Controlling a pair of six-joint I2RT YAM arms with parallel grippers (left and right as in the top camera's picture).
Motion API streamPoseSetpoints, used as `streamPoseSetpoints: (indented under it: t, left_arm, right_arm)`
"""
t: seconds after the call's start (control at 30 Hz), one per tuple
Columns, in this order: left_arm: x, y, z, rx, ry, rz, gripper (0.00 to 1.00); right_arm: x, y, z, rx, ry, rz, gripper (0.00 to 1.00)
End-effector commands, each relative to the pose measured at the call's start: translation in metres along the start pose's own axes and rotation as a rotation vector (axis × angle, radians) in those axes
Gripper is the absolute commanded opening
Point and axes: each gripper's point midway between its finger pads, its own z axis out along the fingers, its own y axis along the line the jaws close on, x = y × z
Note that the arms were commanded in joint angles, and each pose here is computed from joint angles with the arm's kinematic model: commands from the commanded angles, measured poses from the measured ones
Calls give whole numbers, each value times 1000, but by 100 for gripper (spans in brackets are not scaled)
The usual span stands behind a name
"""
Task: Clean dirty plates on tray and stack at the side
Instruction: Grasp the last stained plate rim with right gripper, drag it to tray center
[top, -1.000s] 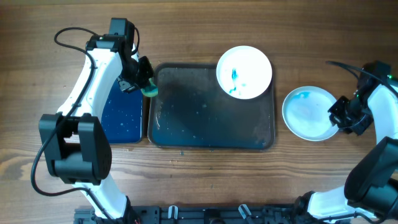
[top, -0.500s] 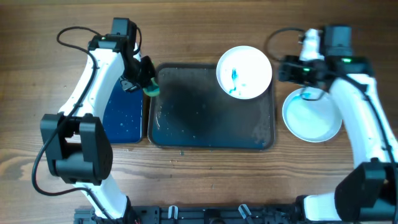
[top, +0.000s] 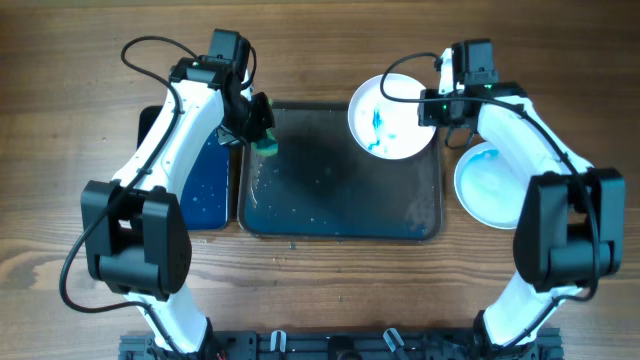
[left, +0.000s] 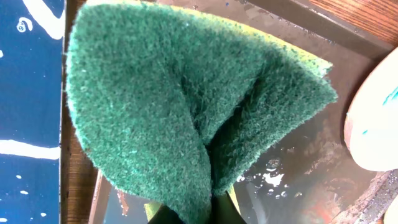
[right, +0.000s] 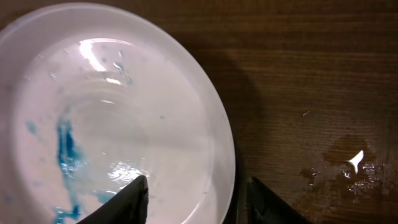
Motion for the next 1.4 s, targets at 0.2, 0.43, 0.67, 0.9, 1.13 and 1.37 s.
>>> streamPoseSetpoints:
  t: [0.2, 0.43, 0.67, 0.9, 1.13, 1.37]
  left_arm:
    - [-5, -4, -4, 4, -19, -3, 4]
    - [-5, -4, -4, 4, -20, -3, 4]
    - [-5, -3, -4, -2, -23, -3, 4]
    - [-4, -2, -4, -4, -19, -3, 4]
    - [-4, -2, -4, -4, -19, -3, 4]
    - [-3, -2, -4, -6, -15, -4, 4]
  right_arm:
    - [19, -11, 27, 51, 81, 38, 41]
    - [21, -9, 27, 43, 88, 54, 23]
    - [19, -8, 22, 40, 82, 52, 15]
    - [26, 20, -11, -98, 121, 97, 4]
    - [76, 75, -16, -142, 314, 214, 4]
    - [102, 132, -16, -124, 352, 237, 5]
